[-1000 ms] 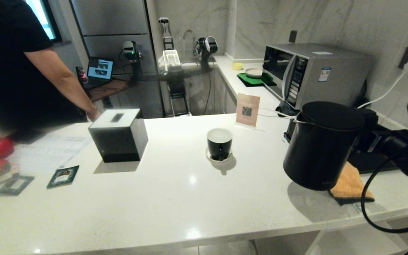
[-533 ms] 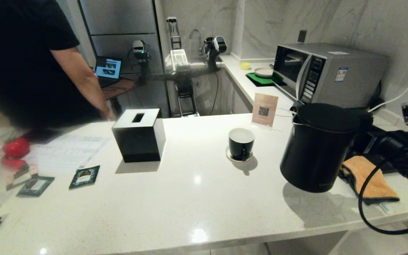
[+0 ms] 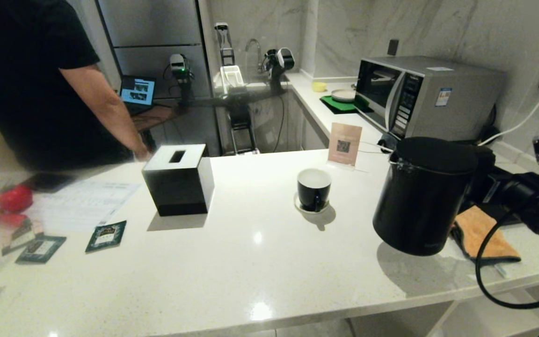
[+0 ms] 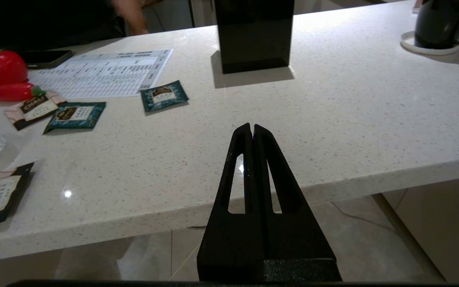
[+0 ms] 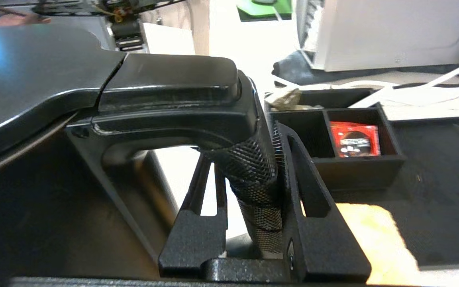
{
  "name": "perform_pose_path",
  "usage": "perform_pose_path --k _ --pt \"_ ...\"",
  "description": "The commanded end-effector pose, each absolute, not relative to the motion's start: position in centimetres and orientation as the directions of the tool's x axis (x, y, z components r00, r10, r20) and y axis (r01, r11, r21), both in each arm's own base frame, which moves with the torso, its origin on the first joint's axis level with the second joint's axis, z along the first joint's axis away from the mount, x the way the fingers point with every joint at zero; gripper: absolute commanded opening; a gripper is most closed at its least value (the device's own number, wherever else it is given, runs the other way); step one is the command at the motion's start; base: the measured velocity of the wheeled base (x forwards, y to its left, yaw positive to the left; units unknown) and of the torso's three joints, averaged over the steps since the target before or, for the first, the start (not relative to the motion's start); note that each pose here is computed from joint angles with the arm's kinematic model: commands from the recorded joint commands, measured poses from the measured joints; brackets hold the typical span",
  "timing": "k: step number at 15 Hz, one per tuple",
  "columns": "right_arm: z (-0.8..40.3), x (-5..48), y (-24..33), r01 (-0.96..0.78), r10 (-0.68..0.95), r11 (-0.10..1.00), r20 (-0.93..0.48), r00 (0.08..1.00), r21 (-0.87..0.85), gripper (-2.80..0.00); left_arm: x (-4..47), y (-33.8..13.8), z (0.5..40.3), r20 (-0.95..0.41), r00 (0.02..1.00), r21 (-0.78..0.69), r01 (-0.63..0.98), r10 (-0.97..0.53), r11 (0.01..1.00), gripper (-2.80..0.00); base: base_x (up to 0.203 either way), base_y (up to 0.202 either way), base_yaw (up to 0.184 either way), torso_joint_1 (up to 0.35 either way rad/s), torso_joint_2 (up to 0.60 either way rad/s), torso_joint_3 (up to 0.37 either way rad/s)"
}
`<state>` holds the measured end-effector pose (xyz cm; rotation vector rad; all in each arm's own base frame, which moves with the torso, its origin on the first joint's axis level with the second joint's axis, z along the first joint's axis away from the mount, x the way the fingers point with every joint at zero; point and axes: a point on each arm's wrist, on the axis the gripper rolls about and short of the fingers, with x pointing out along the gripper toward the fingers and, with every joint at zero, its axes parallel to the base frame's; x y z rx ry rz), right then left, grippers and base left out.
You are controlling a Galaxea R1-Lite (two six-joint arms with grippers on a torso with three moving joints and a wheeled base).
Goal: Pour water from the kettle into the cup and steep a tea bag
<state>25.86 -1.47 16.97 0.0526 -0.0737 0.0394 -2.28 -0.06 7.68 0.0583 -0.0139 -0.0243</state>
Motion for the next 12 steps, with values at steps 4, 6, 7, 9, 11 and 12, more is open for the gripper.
perform_pose_path --k 4,6,7,9,11,12 --pt "17.2 26.1 -1.5 -0.034 0.031 0.998 0.070 0.997 0.050 -2.80 -2.3 -0.1 7.7 0.012 1.000 0.059 0.024 -0.025 0.998 -2.80 0.000 0.000 0.000 0.000 0.00 0.000" --pt "17.7 26.6 -1.5 -0.028 0.024 0.998 0.074 0.997 0.050 -2.80 -2.3 -0.1 7.7 0.012 1.000 0.059 0.024 -0.025 0.998 -2.80 0.000 0.000 0.000 0.000 0.00 0.000" --pt "18.0 26.9 -1.5 -0.028 0.025 0.998 0.074 0.997 0.050 -2.80 -2.3 -0.1 7.7 0.012 1.000 0.059 0.024 -0.025 0.998 -2.80 0.000 0.000 0.000 0.000 0.00 0.000" --pt "18.2 27.8 -1.5 -0.028 0.025 0.998 0.070 0.997 0.049 -2.80 -2.3 -0.1 7.7 0.012 1.000 0.059 0.024 -0.025 0.998 -2.80 0.000 0.000 0.000 0.000 0.00 0.000" --pt "18.1 28.4 -1.5 -0.025 0.022 0.999 0.052 0.998 0.048 -2.80 -2.3 -0.1 7.7 0.012 1.000 0.059 0.024 -0.025 0.998 -2.80 0.000 0.000 0.000 0.000 0.00 0.000" --pt "18.0 28.7 -1.5 -0.025 0.023 0.999 0.040 0.999 0.048 -2.80 -2.3 -0.1 7.7 0.012 1.000 0.059 0.024 -0.025 0.998 -2.80 0.000 0.000 0.000 0.000 0.00 0.000"
